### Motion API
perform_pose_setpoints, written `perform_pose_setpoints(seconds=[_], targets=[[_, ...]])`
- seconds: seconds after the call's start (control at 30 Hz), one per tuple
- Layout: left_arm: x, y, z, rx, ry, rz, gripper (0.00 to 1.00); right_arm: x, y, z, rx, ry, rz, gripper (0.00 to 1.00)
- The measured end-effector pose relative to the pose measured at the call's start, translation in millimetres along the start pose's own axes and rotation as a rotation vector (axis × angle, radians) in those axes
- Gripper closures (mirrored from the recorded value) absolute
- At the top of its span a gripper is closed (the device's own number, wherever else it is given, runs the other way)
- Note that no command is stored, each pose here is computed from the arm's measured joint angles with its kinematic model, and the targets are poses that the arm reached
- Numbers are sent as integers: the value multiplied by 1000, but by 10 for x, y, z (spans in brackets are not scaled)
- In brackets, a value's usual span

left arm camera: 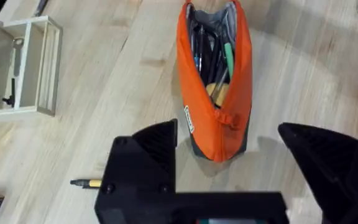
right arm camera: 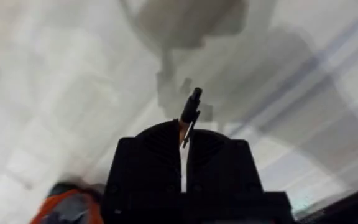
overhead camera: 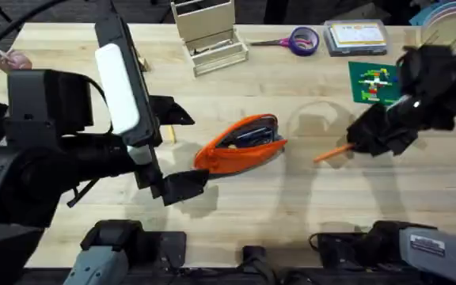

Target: Unzip the bag, pick up the pens from the table one at a time and place them inside, then zip the bag closed.

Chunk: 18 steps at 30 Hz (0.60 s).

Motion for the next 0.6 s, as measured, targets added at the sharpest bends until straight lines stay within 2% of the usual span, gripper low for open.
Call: perform_pose_setpoints(seconds=[0.2,0.6], targets=[[0,0,0,0,0,0,7,233,131,-286,-47,90,-10,967],[0,0,0,0,0,0,8,304,88,-715,-86,266,-3,970]])
Point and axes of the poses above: each hand's point on the last joint's axis, 136 mm out from that joint toward the fingers, its own z axis out along the fingers, its own x axis along the line the jaws close on, y = z × x, the point moved 4 cm from there along -z, back along the fingers, and after that the axes turned 13 degrees about z, right-handed, at the moved point
